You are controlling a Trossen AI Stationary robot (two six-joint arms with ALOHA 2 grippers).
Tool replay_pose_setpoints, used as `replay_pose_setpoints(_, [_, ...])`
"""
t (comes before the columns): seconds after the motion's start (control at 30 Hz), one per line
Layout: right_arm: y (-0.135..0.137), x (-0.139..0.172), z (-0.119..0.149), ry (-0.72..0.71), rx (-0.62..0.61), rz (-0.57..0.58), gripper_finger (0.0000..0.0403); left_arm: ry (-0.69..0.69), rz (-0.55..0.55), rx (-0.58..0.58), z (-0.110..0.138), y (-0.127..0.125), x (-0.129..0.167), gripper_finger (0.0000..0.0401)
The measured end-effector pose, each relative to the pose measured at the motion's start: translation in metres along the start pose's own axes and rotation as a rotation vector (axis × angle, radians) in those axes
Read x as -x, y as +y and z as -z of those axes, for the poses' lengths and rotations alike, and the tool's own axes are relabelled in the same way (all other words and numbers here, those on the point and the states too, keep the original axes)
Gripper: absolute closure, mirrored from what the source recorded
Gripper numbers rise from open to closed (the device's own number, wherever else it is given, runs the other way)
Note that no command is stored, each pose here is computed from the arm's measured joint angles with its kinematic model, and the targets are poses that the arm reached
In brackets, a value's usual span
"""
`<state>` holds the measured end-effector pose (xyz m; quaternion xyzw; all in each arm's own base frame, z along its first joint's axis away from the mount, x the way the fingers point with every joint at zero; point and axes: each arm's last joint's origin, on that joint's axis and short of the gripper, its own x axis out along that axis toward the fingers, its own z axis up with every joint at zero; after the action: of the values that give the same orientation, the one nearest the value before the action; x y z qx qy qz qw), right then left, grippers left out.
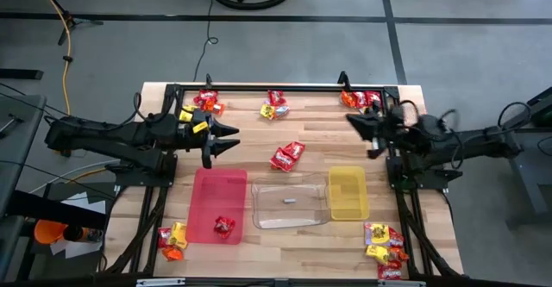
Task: Sort candy
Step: Put the red candy into the red bin
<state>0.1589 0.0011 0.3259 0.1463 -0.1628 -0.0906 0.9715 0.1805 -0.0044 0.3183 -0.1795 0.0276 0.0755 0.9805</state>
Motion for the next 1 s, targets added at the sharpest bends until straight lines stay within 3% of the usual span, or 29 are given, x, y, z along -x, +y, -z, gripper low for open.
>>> replay_pose_setpoints(0.23, [0.006,-0.029,0.003,0.337,0.062,0.152,0.0402,-0.004,-0.009,-0.015,-0.001,0.002,0.000,0.0219])
replay_pose_setpoints(0.47, [-0.014,-0.040,0.005,0.520,-0.015,0.525,0.0373,-0.013,-0.015,-0.024,-0.002,0.002,0.001,0.0219])
replay_pose_setpoints(0.63, [-0.060,-0.059,-0.007,0.729,0.023,0.781,0.0292,-0.026,-0.006,-0.006,-0.004,0.002,0.005,0.0219])
replay_pose_setpoints(0.77, [-0.112,-0.070,-0.013,0.888,0.024,1.082,0.0231,-0.042,0.029,0.000,-0.008,0.001,0.012,0.0219])
replay_pose_setpoints(0.9, [-0.169,-0.071,-0.007,1.023,-0.020,1.295,0.0200,-0.063,0.055,0.005,-0.012,0.000,0.021,0.0219])
replay_pose_setpoints(1.0, [-0.208,-0.064,0.003,1.094,-0.112,1.390,0.0195,-0.071,0.058,0.007,-0.013,0.001,0.026,0.0219])
